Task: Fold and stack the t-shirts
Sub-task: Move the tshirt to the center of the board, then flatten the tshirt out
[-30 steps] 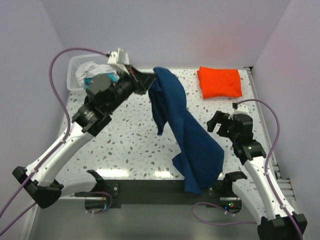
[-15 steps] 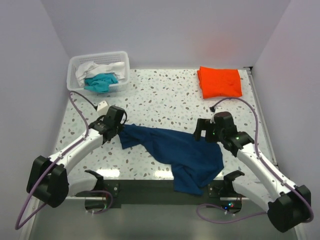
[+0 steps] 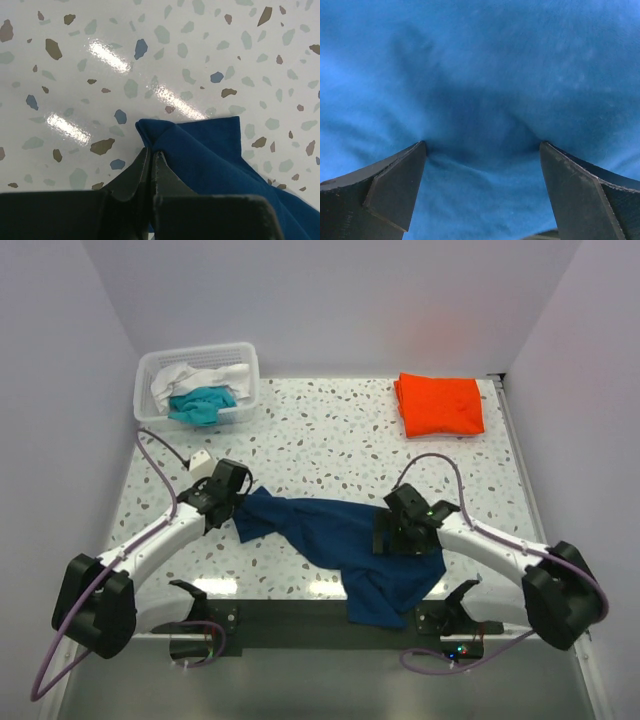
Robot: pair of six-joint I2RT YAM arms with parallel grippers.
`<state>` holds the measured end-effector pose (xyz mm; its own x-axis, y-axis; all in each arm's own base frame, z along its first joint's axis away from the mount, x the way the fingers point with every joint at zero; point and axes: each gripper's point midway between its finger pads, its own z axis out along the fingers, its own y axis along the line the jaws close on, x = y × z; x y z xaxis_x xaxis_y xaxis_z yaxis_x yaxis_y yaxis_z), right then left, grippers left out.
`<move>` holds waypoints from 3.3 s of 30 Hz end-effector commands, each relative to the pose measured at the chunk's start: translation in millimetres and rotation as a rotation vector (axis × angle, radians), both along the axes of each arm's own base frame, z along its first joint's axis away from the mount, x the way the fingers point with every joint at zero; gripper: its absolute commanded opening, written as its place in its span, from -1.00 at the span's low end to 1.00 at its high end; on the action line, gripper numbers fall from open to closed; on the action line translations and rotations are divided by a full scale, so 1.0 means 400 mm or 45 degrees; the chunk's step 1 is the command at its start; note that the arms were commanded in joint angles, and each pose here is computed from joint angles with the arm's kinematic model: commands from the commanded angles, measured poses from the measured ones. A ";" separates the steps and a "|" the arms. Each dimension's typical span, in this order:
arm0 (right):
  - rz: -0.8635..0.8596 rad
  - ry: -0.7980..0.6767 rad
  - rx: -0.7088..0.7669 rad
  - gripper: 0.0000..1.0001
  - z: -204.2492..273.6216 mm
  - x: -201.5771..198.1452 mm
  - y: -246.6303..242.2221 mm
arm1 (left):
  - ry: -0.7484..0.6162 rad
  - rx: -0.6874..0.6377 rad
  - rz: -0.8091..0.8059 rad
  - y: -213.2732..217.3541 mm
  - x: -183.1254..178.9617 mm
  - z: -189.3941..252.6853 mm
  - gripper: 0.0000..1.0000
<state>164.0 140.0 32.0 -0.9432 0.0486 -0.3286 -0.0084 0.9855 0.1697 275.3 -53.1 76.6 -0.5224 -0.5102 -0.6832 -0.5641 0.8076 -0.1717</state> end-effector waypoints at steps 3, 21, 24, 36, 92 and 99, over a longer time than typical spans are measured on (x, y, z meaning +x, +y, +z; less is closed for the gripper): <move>-0.106 -0.069 -0.024 0.98 -0.021 0.129 0.040 | -0.024 0.016 0.072 0.031 0.004 -0.015 -1.00; 0.001 -0.374 -0.102 0.98 0.141 0.551 0.092 | 0.009 -0.004 0.071 0.051 0.020 -0.028 -1.00; -0.032 -0.380 -0.188 0.98 0.188 0.498 0.032 | 0.017 -0.021 0.036 0.040 0.018 -0.033 -1.00; -0.337 -0.143 -0.164 0.98 0.112 0.076 -0.160 | -0.015 -0.060 -0.022 0.026 0.008 -0.019 -1.00; -0.520 -1.685 0.221 -1.00 1.296 0.153 -0.291 | -1.157 -0.359 -0.258 -0.002 -0.043 0.897 -1.00; -0.396 -1.924 0.386 -1.00 1.513 -0.003 -0.314 | -1.417 -0.470 -0.417 -0.002 -0.207 1.093 -1.00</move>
<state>188.7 19.0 604.4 0.2260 0.4225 -0.8777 -0.0876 0.9062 0.4136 224.9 -53.2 471.1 0.0672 -0.7097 -0.7013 0.1204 0.7035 -0.7004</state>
